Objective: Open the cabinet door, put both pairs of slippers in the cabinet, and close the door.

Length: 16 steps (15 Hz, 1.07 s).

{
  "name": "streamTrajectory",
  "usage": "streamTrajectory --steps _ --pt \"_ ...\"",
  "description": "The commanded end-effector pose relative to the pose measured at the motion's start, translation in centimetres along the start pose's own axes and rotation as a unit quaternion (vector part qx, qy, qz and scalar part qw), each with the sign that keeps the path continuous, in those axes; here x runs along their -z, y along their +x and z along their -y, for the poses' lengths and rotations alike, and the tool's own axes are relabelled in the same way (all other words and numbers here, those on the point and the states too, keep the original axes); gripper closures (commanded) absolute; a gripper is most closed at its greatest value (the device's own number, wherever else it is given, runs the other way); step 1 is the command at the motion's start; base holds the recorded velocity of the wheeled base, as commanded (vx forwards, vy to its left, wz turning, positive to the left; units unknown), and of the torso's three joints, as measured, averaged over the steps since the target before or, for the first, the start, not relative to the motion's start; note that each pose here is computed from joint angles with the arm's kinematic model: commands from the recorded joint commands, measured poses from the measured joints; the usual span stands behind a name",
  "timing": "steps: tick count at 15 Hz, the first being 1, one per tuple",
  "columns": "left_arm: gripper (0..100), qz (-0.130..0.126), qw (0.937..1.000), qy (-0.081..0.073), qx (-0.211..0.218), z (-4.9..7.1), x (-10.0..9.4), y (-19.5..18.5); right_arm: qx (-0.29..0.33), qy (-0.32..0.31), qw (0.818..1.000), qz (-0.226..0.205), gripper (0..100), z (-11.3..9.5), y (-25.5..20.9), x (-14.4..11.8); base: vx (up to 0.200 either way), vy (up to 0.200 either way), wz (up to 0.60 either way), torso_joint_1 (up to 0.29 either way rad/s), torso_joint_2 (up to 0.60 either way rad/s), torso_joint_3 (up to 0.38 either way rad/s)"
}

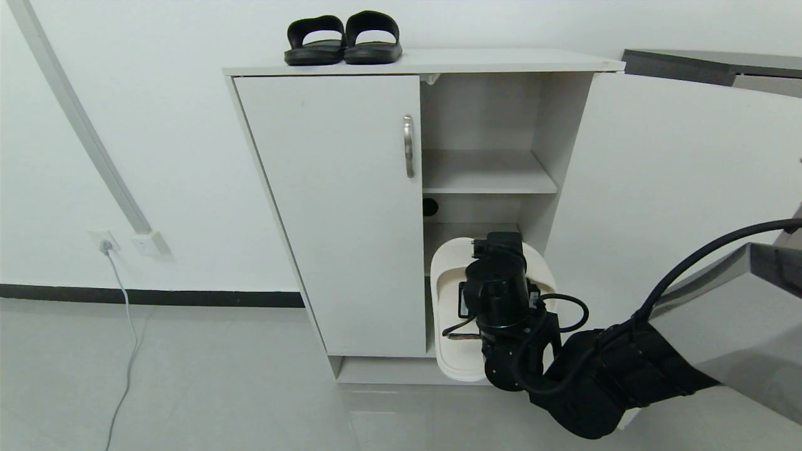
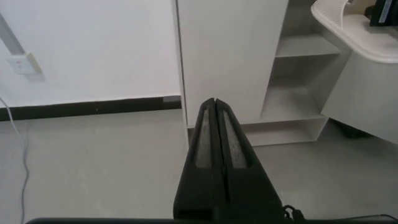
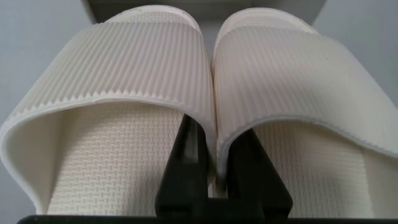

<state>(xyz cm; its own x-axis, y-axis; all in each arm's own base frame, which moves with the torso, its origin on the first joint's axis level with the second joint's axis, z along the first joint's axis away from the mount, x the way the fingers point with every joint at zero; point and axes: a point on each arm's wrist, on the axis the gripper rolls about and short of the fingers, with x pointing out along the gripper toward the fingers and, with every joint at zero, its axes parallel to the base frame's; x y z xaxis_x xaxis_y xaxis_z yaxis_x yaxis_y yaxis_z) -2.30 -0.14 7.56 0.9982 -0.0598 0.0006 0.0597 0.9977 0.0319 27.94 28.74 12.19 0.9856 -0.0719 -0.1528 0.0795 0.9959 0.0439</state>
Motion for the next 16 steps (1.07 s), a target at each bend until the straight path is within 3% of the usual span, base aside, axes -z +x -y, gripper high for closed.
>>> streamTrajectory --steps 1,5,16 --pt "100 0.000 1.0000 -0.001 0.000 0.0 0.0 0.0 0.002 -0.004 1.000 -0.004 100 0.1 0.3 0.6 0.000 -0.200 0.00 0.002 0.00 -0.002" --pt "100 0.000 1.0000 -0.001 0.000 0.0 0.0 0.0 -0.036 -0.021 0.999 -0.028 100 0.6 0.1 2.3 0.000 0.000 0.00 0.000 0.00 0.000" --pt "100 0.000 1.0000 -0.001 0.000 0.0 0.0 0.0 -0.046 -0.036 0.997 -0.043 100 -0.3 1.4 6.0 0.000 0.000 0.00 0.000 0.00 0.000"
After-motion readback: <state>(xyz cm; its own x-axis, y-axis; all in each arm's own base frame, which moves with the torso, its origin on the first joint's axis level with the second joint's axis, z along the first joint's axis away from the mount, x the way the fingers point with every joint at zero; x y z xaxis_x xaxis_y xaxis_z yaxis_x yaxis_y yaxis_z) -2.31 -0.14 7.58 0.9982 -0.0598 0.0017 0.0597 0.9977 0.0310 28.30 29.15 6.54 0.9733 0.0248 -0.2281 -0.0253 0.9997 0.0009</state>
